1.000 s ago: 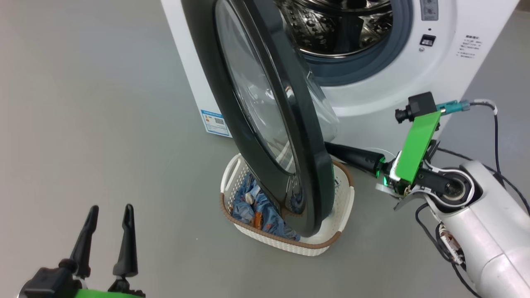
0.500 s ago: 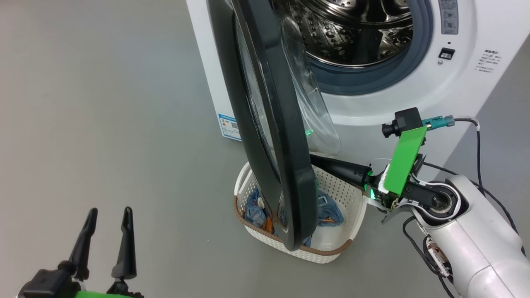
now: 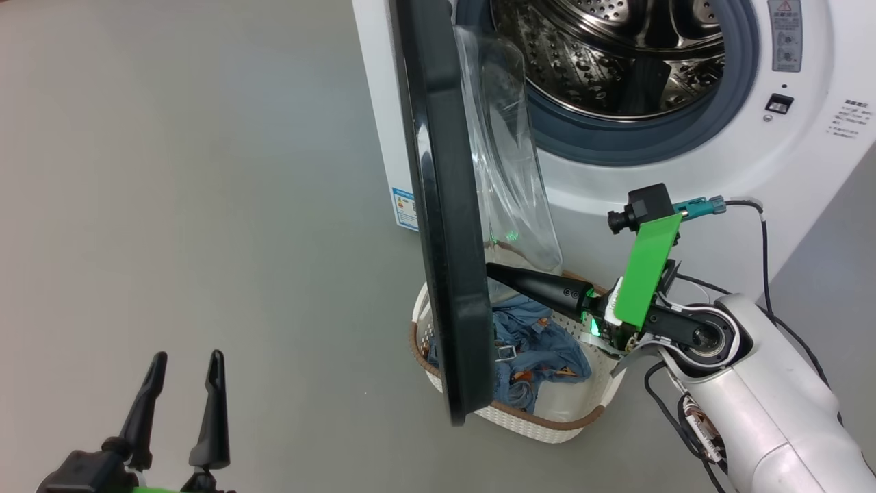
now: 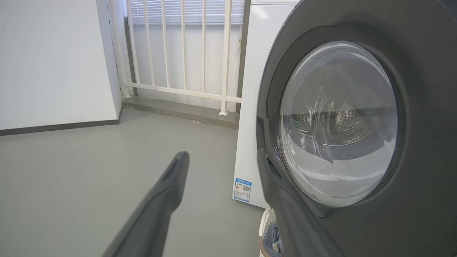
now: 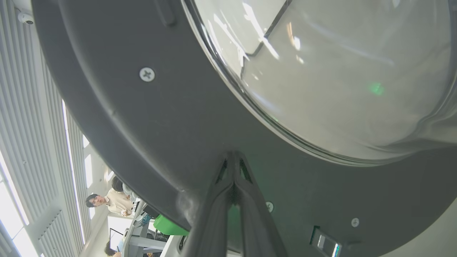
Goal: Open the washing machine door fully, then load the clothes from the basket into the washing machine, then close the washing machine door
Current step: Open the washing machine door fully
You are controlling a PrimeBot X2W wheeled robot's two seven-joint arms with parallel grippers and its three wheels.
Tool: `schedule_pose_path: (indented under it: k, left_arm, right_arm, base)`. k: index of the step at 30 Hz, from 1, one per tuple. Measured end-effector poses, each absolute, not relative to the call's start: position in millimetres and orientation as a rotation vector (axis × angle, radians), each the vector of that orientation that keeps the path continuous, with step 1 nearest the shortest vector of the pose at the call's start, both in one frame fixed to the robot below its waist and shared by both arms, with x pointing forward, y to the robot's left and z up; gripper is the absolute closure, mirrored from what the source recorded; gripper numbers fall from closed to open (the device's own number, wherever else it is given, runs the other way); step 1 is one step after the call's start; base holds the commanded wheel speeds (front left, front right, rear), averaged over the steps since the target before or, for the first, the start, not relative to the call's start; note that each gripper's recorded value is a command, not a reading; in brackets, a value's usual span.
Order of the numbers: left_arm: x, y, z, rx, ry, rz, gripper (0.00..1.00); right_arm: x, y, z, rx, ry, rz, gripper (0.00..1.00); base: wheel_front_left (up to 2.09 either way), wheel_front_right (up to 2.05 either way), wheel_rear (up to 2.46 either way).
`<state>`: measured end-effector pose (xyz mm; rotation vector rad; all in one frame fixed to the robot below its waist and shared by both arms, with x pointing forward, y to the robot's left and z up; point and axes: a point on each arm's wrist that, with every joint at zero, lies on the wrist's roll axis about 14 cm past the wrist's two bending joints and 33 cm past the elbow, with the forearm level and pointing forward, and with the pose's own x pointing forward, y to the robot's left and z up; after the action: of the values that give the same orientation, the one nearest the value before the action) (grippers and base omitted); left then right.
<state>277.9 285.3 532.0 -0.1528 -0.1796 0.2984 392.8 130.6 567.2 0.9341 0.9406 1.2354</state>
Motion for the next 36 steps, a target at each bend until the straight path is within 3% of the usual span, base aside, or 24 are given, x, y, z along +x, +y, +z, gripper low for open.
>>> schedule_pose_path:
  k: [33,34,36]
  left_arm:
    - [279.3,279.5,533.8,-0.156,-0.190,0.275,0.00]
    - [280.4,278.1,533.9,-0.158,-0.190,0.270,0.00]
    - [282.5,275.5,534.4,-0.158,-0.192,0.258,0.00]
  right_arm:
    - [379.8,128.8,571.8,0.946,0.934,1.242,1.00]
    - [380.7,127.0,574.8,0.950,0.921,1.241,0.98]
    - [383.0,122.3,579.5,0.951,0.897,1.234,0.70]
  base:
    - [0.00,0.00,0.00]
    - [0.00,0.00,0.00]
    - [0.00,0.00,0.00]
